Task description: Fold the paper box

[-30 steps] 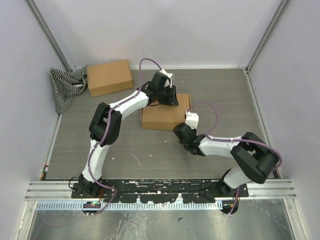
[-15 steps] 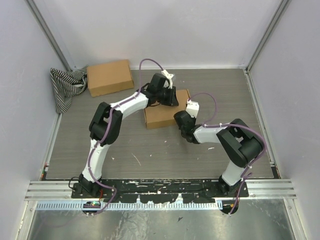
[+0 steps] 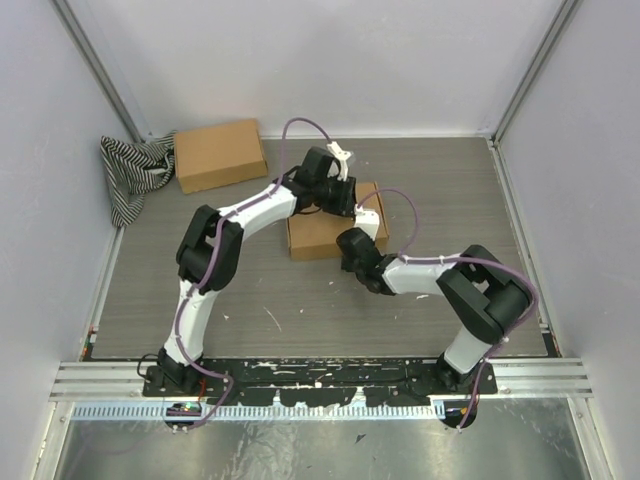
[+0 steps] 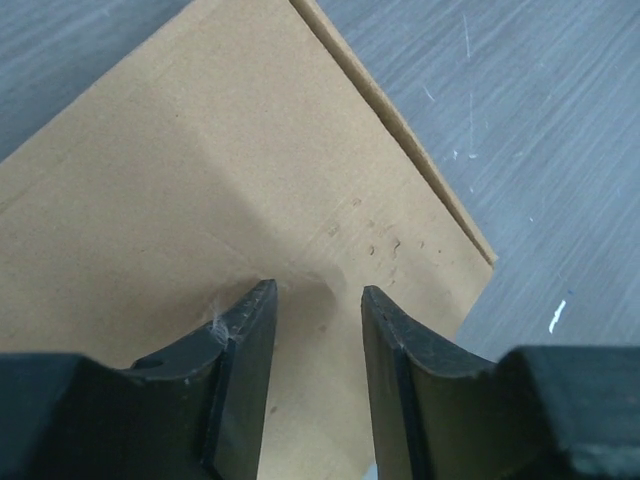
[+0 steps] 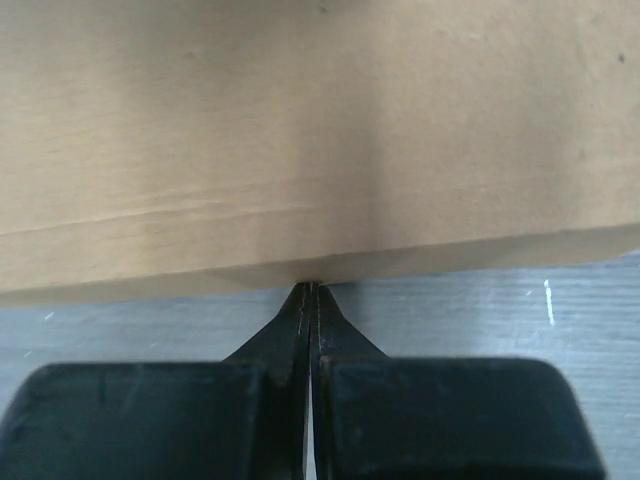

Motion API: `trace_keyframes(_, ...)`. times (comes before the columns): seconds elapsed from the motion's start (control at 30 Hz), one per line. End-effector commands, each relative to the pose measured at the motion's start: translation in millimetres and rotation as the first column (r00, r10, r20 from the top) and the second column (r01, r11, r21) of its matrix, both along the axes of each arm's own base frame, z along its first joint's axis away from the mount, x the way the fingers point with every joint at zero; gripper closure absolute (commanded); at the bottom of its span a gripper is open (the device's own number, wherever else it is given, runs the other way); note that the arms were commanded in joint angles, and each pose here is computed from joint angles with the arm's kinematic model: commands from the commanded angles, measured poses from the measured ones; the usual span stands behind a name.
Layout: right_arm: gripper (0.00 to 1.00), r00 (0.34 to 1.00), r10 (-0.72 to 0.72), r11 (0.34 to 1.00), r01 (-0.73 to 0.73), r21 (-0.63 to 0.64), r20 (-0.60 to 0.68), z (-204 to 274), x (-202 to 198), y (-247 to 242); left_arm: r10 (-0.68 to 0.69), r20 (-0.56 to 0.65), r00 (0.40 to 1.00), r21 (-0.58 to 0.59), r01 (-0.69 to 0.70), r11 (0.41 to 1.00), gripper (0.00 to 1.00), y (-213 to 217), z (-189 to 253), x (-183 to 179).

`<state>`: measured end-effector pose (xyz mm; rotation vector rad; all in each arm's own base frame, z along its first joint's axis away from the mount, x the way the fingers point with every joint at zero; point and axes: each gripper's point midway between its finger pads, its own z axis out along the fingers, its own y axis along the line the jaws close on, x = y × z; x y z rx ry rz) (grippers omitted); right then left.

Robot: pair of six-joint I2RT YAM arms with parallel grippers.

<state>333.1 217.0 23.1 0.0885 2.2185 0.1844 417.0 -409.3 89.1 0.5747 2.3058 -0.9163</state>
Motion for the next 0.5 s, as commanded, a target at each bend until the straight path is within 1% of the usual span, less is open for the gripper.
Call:
trace_keyframes(0.0,0.99,0.998,0.004,0.994,-0.011,0.113,0.064,46,-5,9,-0.060,-0.128,0.990,0.072,0.070,0.995,0.51,10,-14,-46)
trace_keyframes(0.07,0.99,0.997,0.010,0.992,-0.020,0.126,0.080,58,-10,6,-0.031,-0.089,0.996,0.074,0.038,0.997,0.47,16,1,-39)
trace_keyframes(0.13,0.99,0.994,0.053,0.989,-0.065,0.134,0.091,69,-13,11,0.034,-0.040,0.999,0.070,-0.031,0.997,0.42,30,26,-27)
trace_keyframes(0.2,0.99,0.991,0.109,0.986,-0.117,0.118,0.076,70,-14,18,0.120,-0.005,0.993,0.038,-0.119,0.992,0.40,50,56,-14)
trace_keyframes(0.27,0.99,0.991,0.130,0.986,-0.134,0.095,0.043,62,-11,24,0.239,0.004,0.971,0.010,-0.239,0.971,0.39,79,81,-5)
trace_keyframes(0.33,0.99,0.991,0.135,0.988,-0.134,0.076,-0.004,48,-10,28,0.314,0.031,0.949,-0.023,-0.313,0.949,0.38,107,106,-3)
trace_keyframes(0.4,0.99,0.986,0.163,0.981,-0.160,0.107,-0.019,42,-12,37,0.384,0.087,0.919,-0.031,-0.382,0.924,0.37,137,130,-7)
trace_keyframes(0.47,0.99,0.986,0.160,0.981,-0.155,0.117,-0.038,36,-11,41,0.417,0.151,0.896,-0.042,-0.416,0.908,0.36,161,153,-20)
